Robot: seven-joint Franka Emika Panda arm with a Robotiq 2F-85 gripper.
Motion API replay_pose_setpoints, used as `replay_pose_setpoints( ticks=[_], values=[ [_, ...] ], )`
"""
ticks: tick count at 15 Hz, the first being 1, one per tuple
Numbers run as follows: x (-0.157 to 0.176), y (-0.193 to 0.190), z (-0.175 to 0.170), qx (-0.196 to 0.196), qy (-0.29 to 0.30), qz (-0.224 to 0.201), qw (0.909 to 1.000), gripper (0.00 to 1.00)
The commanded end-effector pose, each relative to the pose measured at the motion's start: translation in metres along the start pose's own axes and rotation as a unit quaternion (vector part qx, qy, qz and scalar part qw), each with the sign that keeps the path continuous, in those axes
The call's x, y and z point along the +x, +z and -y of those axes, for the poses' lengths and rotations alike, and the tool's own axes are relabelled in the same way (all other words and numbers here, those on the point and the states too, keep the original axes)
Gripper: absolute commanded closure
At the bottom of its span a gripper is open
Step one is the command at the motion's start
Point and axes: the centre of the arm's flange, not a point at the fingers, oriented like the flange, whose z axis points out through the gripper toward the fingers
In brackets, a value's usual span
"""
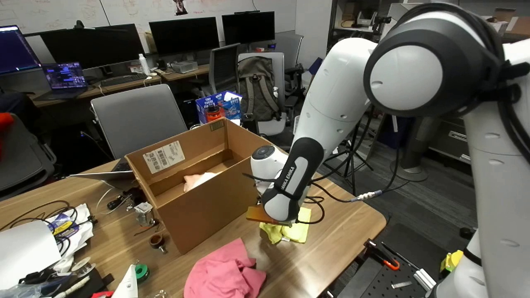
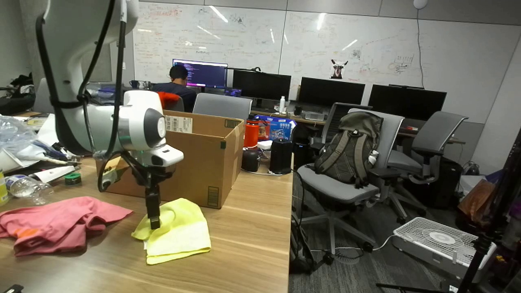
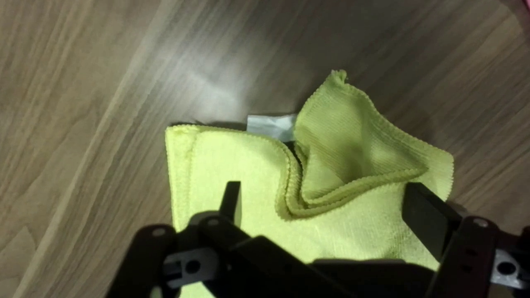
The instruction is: Put the peach shirt, the green and yellow towels and the pink shirt in the box respectively
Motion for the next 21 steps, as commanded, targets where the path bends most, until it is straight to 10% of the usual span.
replay_pose_setpoints(
  ticks=[1,21],
  values=[
    [0.019,0.007,0.002,0.006,0.006,0.000,1.0000,0.00],
    [0.030,0.026,0.015,0.034,-0.008,0.016,0.9993,0.00]
  ],
)
